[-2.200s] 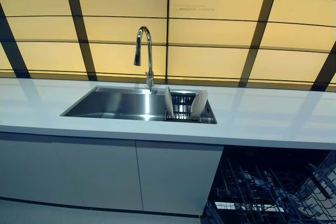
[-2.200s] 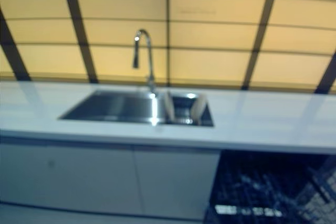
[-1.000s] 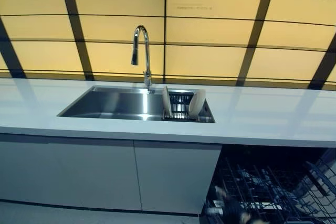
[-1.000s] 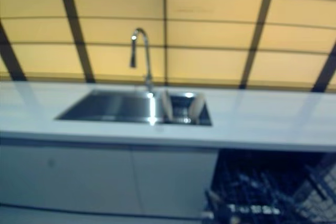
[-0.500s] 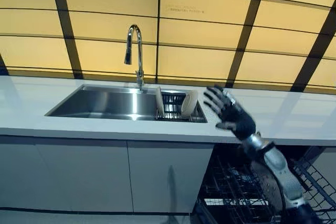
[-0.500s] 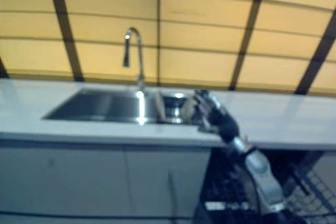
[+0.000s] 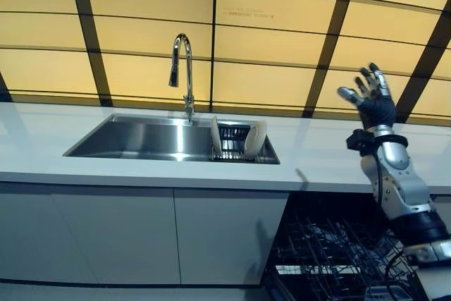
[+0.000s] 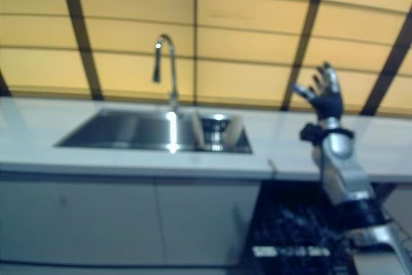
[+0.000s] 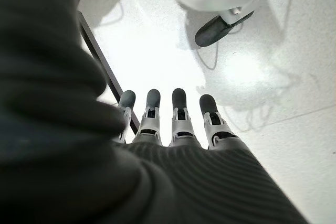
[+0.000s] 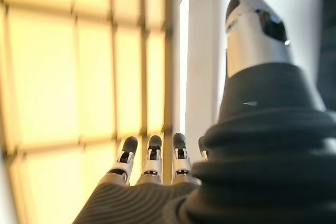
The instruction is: Take plates into dishwasher
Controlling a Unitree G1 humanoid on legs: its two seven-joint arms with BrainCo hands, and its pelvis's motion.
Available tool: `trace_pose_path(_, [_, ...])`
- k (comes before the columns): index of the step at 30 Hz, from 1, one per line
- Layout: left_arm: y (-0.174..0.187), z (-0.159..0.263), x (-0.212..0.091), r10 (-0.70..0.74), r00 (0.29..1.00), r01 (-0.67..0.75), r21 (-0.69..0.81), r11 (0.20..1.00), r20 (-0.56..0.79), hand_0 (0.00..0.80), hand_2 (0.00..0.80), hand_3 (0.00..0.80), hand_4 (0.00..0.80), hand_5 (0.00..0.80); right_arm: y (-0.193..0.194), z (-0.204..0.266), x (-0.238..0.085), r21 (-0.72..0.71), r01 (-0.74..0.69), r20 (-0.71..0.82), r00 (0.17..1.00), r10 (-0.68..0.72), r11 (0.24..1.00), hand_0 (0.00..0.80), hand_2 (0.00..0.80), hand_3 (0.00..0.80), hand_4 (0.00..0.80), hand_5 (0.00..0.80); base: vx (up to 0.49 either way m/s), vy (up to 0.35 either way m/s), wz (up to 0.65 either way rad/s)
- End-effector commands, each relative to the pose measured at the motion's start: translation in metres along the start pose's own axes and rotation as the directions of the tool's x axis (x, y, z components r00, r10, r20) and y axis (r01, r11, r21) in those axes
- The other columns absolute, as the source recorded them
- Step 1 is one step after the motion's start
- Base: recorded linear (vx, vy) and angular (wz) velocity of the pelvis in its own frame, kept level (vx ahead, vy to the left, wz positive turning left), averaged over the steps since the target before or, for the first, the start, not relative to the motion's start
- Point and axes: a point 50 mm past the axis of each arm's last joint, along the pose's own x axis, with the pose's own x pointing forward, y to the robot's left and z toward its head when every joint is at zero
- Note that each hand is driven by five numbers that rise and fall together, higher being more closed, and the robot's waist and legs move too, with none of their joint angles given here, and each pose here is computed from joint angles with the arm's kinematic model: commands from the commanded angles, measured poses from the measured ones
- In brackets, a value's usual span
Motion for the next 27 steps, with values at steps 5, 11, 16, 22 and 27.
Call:
trace_pose_path(5, [0.033, -0.008, -0.003, 0.045, 0.997, -0.041, 0.066, 0.997, -0.059, 0.000, 0.000, 0.000, 0.000, 0.000, -0.017, 0.046, 0.030, -0.066, 0.024, 0.066, 0.998, -0.019, 0.998, 0.000, 0.000, 0.000, 0.000, 0.000, 0.072, 0.108, -0.10])
trace_pose_path(11, [0.031, -0.020, -0.005, 0.038, 0.993, -0.030, 0.075, 0.997, -0.114, 0.000, 0.000, 0.000, 0.000, 0.000, -0.021, 0.055, 0.036, -0.103, 0.048, 0.076, 0.996, -0.040, 0.994, 0.000, 0.000, 0.000, 0.000, 0.000, 0.271, -0.048, 0.13])
trace_pose_path(16, [0.023, -0.031, -0.006, 0.027, 0.987, -0.015, 0.078, 0.997, -0.157, 0.000, 0.000, 0.000, 0.000, 0.000, -0.030, 0.059, 0.036, -0.141, 0.054, 0.047, 0.998, -0.048, 0.989, 0.000, 0.000, 0.000, 0.000, 0.000, 0.420, -0.117, 0.36])
trace_pose_path(22, [0.021, -0.045, -0.010, 0.035, 0.980, -0.021, 0.074, 0.997, -0.198, 0.000, 0.000, 0.000, 0.000, 0.000, -0.031, 0.053, 0.035, -0.181, 0.062, -0.010, 0.998, -0.065, 0.982, 0.000, 0.000, 0.000, 0.000, 0.000, 0.513, -0.272, 0.21])
trace_pose_path(27, [0.011, -0.040, -0.008, 0.009, 0.989, -0.004, 0.033, 0.999, -0.150, 0.000, 0.000, 0.000, 0.000, 0.000, -0.009, 0.040, 0.032, -0.207, -0.029, -0.061, 0.998, 0.017, 0.978, 0.000, 0.000, 0.000, 0.000, 0.000, 0.322, -0.256, 0.22])
